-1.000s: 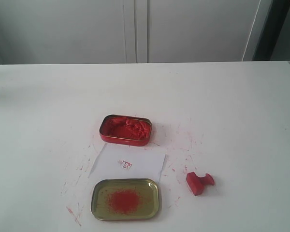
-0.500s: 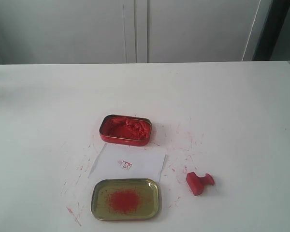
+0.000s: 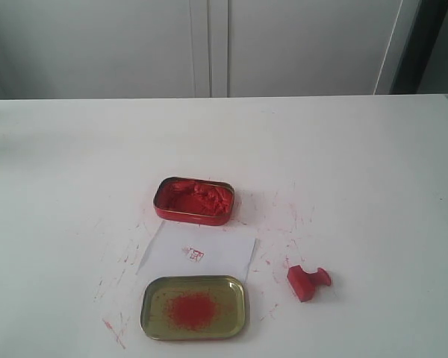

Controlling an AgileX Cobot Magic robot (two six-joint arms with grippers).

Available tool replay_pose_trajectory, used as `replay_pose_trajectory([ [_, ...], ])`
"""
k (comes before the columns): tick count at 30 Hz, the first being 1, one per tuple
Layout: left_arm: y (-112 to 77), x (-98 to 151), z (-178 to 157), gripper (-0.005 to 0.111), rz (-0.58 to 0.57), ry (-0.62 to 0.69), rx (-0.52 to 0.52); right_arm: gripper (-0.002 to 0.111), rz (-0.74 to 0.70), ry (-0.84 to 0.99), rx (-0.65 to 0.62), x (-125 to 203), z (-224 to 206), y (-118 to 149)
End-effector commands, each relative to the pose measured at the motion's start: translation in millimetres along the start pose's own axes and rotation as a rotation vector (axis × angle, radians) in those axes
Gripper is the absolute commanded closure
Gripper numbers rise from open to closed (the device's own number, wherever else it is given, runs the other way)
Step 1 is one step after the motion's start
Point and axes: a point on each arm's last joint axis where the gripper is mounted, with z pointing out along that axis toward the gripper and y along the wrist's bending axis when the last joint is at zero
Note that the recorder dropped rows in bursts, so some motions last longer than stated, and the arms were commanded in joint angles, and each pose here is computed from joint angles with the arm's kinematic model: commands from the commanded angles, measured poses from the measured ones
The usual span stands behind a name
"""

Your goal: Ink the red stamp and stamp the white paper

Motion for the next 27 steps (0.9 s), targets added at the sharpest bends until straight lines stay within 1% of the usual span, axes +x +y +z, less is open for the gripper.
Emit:
replay_pose_trajectory([
  [1, -0.3, 1.5, 0.7, 0.107, -0.016, -0.003, 0.001, 0.108, 0.001, -0.08, 0.002, 4.9, -0.5, 0.2],
  [4, -0.3, 1.5, 0.7, 0.107, -0.016, -0.003, 0.001, 0.108, 0.001, -0.123, 0.005, 15.1, 2.9, 0.5],
  [13, -0.3, 1.5, 0.7, 0.107, -0.016, -0.003, 0.001, 0.108, 0.001, -0.028, 0.002, 47.8, 22.0, 1.8],
  [18, -0.3, 1.5, 0.7, 0.107, -0.016, -0.003, 0.001, 0.108, 0.001, -0.063, 0.005, 52.7, 27.5, 1.8],
  [27, -0.3, 1.5, 0.7, 0.107, -0.016, -0.003, 0.001, 0.108, 0.002, -0.022, 0.003, 67.5, 34.6, 2.4],
])
